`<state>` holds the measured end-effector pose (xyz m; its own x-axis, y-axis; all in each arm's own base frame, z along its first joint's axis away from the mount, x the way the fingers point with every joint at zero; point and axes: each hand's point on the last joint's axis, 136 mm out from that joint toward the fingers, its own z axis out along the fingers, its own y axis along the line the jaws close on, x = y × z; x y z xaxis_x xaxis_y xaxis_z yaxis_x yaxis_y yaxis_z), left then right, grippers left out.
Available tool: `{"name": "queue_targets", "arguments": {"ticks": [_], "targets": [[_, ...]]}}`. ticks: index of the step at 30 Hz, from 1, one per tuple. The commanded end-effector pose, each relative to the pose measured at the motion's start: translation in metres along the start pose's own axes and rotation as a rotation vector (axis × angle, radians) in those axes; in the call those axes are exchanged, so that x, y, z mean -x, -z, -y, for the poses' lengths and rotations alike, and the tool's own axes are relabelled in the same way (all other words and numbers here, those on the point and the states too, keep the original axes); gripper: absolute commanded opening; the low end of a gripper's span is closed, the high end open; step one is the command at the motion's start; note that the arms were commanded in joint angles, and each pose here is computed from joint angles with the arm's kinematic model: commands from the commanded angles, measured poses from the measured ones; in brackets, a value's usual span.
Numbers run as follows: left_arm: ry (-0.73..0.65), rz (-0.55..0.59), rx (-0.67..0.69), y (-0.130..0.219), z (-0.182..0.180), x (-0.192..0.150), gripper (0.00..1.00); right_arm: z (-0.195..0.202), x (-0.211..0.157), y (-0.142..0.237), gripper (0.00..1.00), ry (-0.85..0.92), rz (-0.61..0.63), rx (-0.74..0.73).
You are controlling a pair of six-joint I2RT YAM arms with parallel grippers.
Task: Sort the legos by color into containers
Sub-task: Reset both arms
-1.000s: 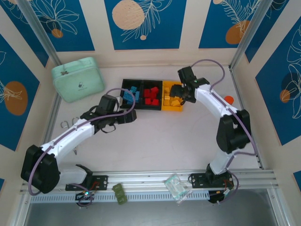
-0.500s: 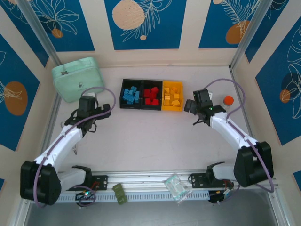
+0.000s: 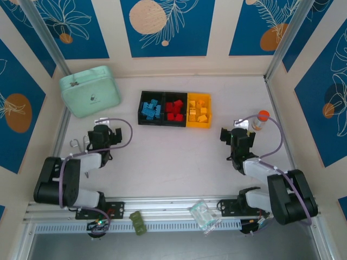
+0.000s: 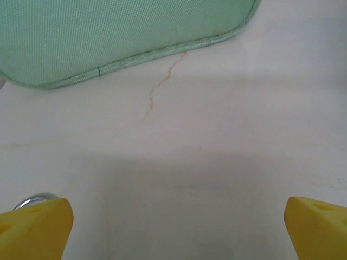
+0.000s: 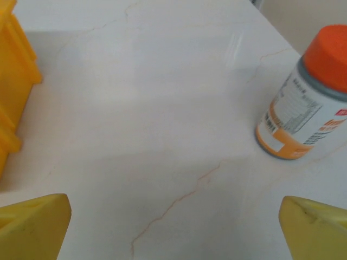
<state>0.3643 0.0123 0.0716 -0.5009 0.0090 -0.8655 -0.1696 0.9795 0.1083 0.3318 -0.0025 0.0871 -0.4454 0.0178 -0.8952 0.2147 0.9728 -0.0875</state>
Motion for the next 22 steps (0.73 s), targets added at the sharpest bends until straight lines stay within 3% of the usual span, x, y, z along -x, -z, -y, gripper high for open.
{"name": "queue_targets", "arguments": {"ticks": [1,3,4,5,6,9,10,22], "targets": [[0.012,0.256,-0.02,0.001,0.002,0.045,0.99,-0.018,0.052,0.002,0.99,-0.036,0.236,0.152],[-0.04,0.227,-0.123,-0.003,0.022,0.032,0.99,-0.028,0.05,-0.005,0.99,-0.044,0.231,0.253],[-0.052,0.289,-0.13,-0.004,0.025,0.038,0.99,-0.032,0.045,-0.013,0.99,-0.036,0.223,0.269],[-0.043,0.26,-0.131,-0.003,0.025,0.037,0.99,-0.035,0.04,-0.021,0.99,-0.03,0.218,0.279],[-0.035,0.199,-0.111,-0.007,0.021,0.032,0.99,-0.042,0.038,-0.032,0.99,-0.009,0.225,0.28],[-0.032,0.198,-0.076,-0.011,0.017,0.033,0.99,-0.024,0.036,-0.046,0.99,-0.08,0.102,0.216],[-0.035,0.212,-0.073,-0.011,0.017,0.035,0.99,-0.02,0.037,-0.052,0.99,-0.098,0.112,0.186],[-0.041,0.218,-0.067,-0.011,0.018,0.035,0.99,-0.025,0.035,-0.05,0.99,-0.091,0.088,0.246]]}}
